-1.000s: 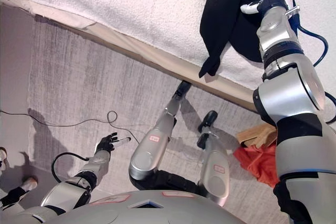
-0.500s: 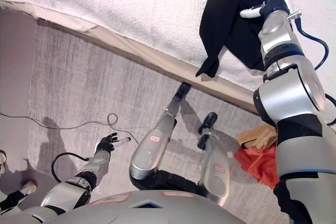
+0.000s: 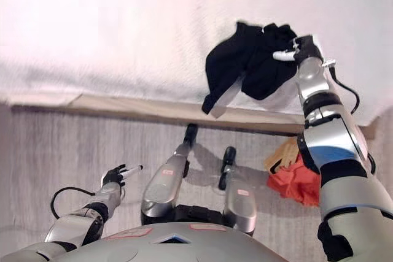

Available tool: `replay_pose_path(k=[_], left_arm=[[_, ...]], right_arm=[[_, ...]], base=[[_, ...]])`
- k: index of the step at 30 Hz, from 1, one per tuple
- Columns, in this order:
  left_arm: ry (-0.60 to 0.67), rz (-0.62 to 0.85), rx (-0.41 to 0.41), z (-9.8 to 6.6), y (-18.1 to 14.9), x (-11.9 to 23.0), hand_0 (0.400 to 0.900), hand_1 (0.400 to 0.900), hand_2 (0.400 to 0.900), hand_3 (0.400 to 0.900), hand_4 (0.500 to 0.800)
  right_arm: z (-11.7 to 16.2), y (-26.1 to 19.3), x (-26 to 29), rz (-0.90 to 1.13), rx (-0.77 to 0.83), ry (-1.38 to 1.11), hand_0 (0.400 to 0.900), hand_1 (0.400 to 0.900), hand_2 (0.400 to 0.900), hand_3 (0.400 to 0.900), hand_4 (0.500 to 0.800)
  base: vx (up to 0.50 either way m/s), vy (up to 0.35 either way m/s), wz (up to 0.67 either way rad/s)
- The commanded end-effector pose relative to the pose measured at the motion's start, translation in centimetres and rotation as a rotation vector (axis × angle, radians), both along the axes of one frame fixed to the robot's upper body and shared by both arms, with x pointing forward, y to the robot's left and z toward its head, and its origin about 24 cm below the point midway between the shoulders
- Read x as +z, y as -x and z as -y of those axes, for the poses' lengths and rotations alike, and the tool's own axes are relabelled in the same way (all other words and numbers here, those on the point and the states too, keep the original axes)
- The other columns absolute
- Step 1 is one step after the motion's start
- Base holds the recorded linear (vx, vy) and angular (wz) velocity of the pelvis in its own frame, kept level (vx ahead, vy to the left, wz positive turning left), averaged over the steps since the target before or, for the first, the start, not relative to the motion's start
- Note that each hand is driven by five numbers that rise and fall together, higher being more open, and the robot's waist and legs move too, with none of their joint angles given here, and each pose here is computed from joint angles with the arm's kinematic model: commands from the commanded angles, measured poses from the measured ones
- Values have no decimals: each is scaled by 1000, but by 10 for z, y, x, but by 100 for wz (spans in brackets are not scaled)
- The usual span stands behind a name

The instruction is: Put the clothes on the bed into the basket.

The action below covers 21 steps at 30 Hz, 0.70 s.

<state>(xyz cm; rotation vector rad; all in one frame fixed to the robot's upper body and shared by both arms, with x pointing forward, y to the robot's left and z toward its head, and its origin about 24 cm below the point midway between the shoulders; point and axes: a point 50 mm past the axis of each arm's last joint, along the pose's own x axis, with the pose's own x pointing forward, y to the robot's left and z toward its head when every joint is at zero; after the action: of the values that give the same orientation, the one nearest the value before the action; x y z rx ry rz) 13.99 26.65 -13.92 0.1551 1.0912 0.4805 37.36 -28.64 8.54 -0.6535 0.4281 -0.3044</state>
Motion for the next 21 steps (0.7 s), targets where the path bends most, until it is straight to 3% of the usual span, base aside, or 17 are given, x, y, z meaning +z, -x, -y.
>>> replay_pose_path(k=[1,11,21], left_arm=[[-49,-143,25,-16,43,-8,900,900,900,900,800],[-24,-176,-73,-2,40,-12,900,900,900,900,800],[-8,-234,-139,6,52,-18,900,900,900,900,800]], right_arm=[[65,22,32,42,-100,198,400,400,400,400,500],[142,94,15,-61,-332,216,400,400,400,400,500],[193,158,19,-149,-507,265,400,400,400,400,500]], base=[[83,8,-50],[67,-6,-36],[24,-10,-23]])
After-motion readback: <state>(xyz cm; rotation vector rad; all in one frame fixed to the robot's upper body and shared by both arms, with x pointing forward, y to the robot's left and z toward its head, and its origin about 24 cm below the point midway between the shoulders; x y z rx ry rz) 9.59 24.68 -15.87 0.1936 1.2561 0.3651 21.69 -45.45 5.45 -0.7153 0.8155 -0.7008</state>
